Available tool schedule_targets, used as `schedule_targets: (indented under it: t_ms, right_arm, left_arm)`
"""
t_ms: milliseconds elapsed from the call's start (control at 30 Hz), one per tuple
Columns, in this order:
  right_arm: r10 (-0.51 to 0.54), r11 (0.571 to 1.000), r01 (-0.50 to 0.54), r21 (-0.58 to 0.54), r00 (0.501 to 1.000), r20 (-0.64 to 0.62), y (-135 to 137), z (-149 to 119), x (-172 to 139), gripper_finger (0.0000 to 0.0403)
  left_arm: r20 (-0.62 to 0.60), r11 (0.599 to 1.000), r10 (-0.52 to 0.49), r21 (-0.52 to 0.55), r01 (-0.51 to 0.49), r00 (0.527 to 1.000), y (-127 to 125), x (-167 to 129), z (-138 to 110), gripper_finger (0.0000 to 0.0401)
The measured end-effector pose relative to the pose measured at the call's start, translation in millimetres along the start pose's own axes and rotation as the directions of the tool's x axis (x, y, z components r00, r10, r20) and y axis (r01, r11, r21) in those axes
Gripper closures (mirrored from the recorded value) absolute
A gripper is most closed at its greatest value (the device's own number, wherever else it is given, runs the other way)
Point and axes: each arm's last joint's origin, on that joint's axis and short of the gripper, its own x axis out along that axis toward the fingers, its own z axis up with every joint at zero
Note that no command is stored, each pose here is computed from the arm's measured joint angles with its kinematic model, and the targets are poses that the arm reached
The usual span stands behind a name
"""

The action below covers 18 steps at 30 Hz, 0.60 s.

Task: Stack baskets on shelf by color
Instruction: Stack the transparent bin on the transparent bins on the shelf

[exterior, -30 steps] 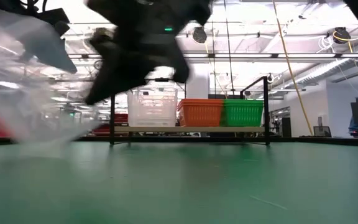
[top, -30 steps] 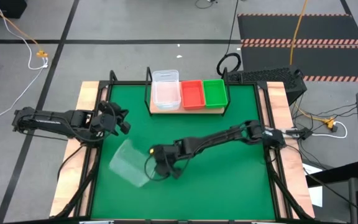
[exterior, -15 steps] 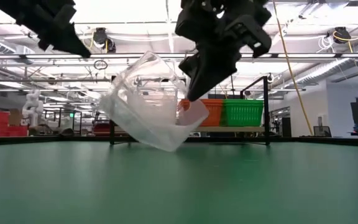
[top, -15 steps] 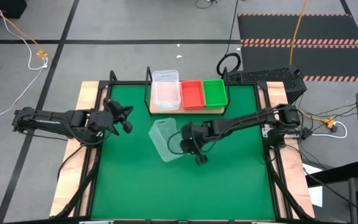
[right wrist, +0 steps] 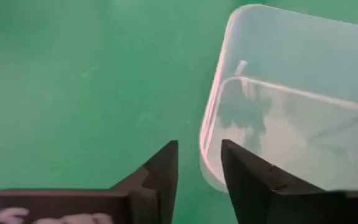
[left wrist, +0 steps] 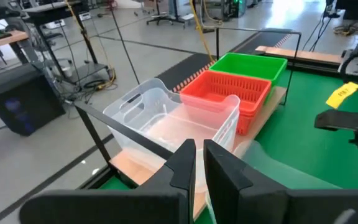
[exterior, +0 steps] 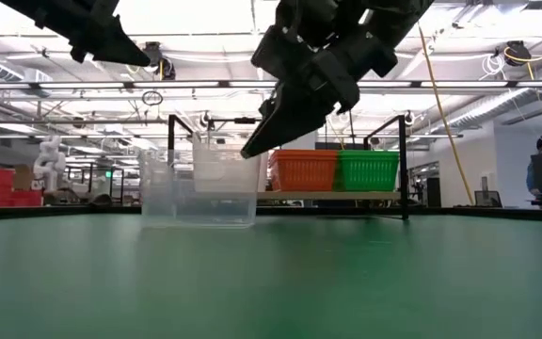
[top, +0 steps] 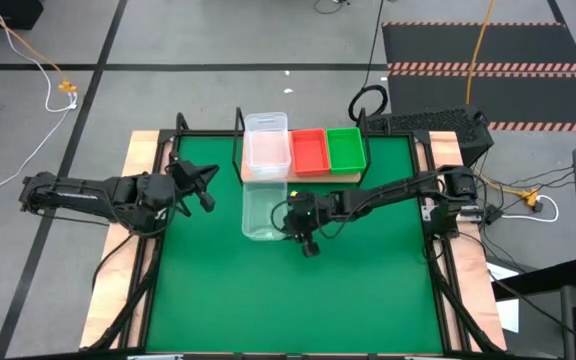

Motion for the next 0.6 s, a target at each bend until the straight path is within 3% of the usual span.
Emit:
schedule_targets:
  t_ms: [167, 400, 600]
  right_arm:
    - [-0.011, 1.000, 0.011, 0.008, 0.998, 0.059, -1, 6, -1, 0.0258]
    - [-0.031, 0.999, 0.033, -0.009, 0.990, 0.141, -4, 11, 6, 0.0253]
    - [-0.017, 1.000, 0.016, 0.005, 0.996, 0.085, -7, -7, 36, 0.0252]
  left_arm:
    - [-0.007, 1.000, -0.003, -0.002, 0.003, 1.000, 0, 0, -1, 0.0364]
    - [-0.005, 1.000, -0.008, 0.001, 0.008, 1.000, -1, -1, -1, 0.0364]
    - [0.001, 1.000, -0.011, -0.005, 0.011, 1.000, -1, -1, 0, 0.0364]
